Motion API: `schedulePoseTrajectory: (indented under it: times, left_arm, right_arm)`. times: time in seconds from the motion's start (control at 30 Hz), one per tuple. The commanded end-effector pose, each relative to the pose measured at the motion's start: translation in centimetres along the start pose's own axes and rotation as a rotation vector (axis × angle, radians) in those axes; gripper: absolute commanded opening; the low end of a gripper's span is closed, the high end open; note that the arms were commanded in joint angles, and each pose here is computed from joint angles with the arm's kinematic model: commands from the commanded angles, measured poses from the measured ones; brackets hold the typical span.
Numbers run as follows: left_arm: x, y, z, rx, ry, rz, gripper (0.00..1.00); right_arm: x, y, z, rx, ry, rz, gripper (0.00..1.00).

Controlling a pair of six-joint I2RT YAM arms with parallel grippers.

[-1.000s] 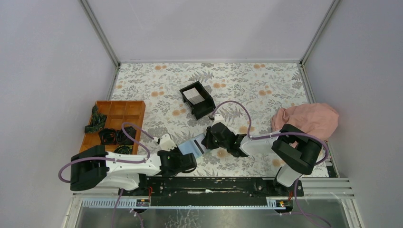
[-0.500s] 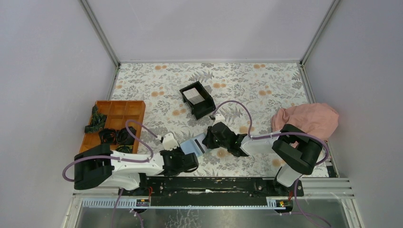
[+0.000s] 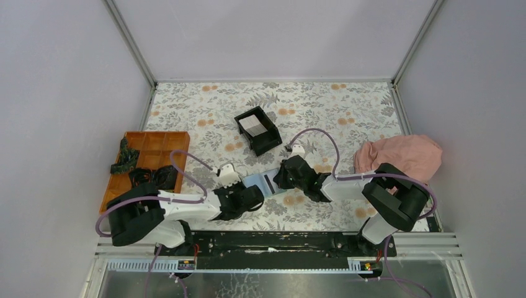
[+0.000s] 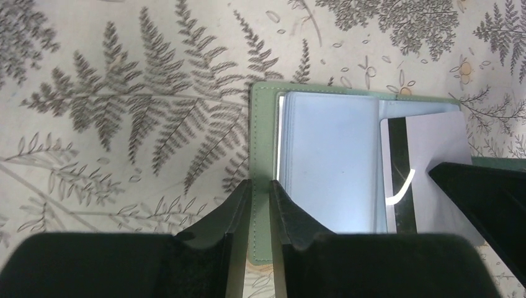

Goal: Put the credit cards into the card holder
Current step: Insert the credit card into the card holder.

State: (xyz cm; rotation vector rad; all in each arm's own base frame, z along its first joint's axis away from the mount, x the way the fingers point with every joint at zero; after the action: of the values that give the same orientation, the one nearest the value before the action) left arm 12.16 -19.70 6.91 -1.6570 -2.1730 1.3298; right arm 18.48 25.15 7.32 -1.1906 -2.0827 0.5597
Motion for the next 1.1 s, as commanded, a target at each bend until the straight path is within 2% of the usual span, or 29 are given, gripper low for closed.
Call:
schedulePoseTrajectory:
  times: [0.0, 0.2, 0.4, 0.67, 1.07]
  left_arm:
    - [-0.5, 1.4, 0.6, 0.07, 0.083, 0.005, 0.23]
    - [-1.3, 2.6, 1.1, 0.103, 0.118, 0.007, 0.22]
    - [-0.5, 3.4, 2.1, 0.135, 0.134, -0.018, 0.2]
    - [0.1, 3.5, 2.3, 0.149, 0.145, -0.032, 0.18]
    - [0.8, 3.5, 2.6, 0.171, 0.149, -0.051, 0.17]
  right_arm:
    - [-6.6, -2.0, 6.0, 0.295, -0.114, 0.309, 0.0]
    - [-6.6, -2.4, 5.7, 0.264, -0.101, 0.294, 0.0]
    - [-5.9, -3.1, 4.4, 0.174, -0.074, 0.239, 0.0]
    - [-4.6, -3.3, 3.1, 0.069, -0.022, 0.144, 0.0]
    - [-4.1, -4.0, 1.4, -0.067, 0.014, 0.113, 0.0]
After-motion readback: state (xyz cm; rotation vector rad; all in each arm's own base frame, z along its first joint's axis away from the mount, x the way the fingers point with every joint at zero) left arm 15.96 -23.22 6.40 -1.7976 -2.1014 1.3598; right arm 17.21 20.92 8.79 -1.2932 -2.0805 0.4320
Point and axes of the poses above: each gripper's point midway between its finger pads, its own y axis out along the fingers, its own x axis along the line the jaws close on, z = x × y, the point moved 9 cm from there along -y, back along the fingers, and after that the axes turned 9 degrees about -y, right-handed, at the moved point
